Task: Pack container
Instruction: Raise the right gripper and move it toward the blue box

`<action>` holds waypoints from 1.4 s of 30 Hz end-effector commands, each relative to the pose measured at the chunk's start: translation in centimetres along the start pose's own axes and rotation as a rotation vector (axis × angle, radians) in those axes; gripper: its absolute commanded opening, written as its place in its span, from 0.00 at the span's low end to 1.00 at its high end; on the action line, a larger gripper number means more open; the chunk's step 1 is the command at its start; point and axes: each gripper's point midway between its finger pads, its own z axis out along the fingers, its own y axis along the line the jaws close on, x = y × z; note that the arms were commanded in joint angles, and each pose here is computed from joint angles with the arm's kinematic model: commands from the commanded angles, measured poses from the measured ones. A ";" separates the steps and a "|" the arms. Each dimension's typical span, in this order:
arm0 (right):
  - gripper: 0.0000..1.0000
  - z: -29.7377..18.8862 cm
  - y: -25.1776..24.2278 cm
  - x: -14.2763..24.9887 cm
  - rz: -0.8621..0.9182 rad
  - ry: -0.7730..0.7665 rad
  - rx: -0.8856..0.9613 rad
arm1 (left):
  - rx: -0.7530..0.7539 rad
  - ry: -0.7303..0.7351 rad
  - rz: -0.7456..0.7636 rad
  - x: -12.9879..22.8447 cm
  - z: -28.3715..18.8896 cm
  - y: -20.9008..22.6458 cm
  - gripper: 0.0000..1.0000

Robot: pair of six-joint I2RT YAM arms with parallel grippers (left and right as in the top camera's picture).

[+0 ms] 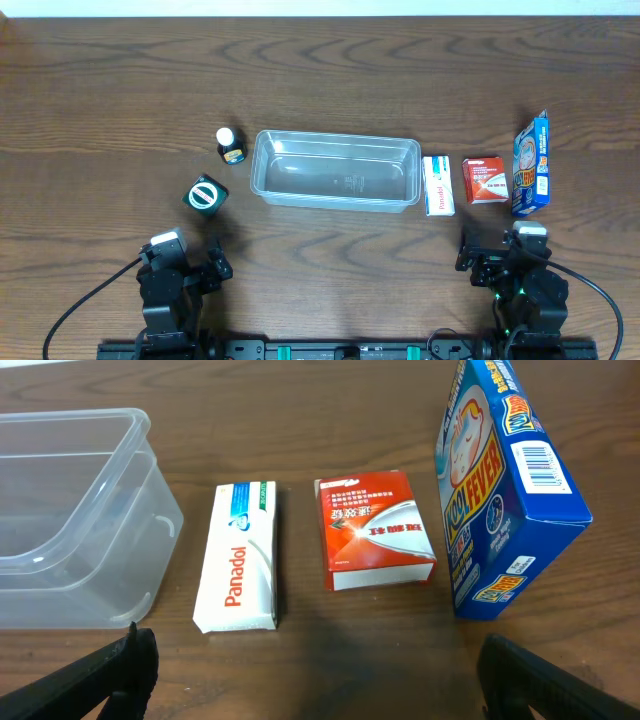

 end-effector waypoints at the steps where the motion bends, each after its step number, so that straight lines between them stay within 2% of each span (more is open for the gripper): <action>1: 0.99 0.0 0.3 0.0 -0.013 -0.003 -0.016 | -0.006 0.008 0.005 0.4 0.2 0.2 0.98; 23: 0.99 0.0 0.4 0.0 -0.010 -0.002 -0.020 | -0.006 0.008 0.005 0.4 0.2 0.2 0.98; 29: 0.99 -0.2 1.9 0.1 0.062 0.010 -0.109 | -0.006 0.008 0.005 0.4 0.2 0.2 0.98; 33: 0.99 -1.3 4.1 -3.1 0.096 -0.085 -0.233 | -0.006 0.008 0.005 0.4 0.2 0.2 0.98; 37: 0.99 -3.5 4.9 -7.8 0.093 -0.190 -0.264 | -0.006 0.008 0.005 0.4 0.2 0.2 0.98; 42: 0.99 -4.8 5.6 -13.5 0.085 -0.177 -0.258 | -0.006 0.008 0.005 0.4 0.2 0.2 0.98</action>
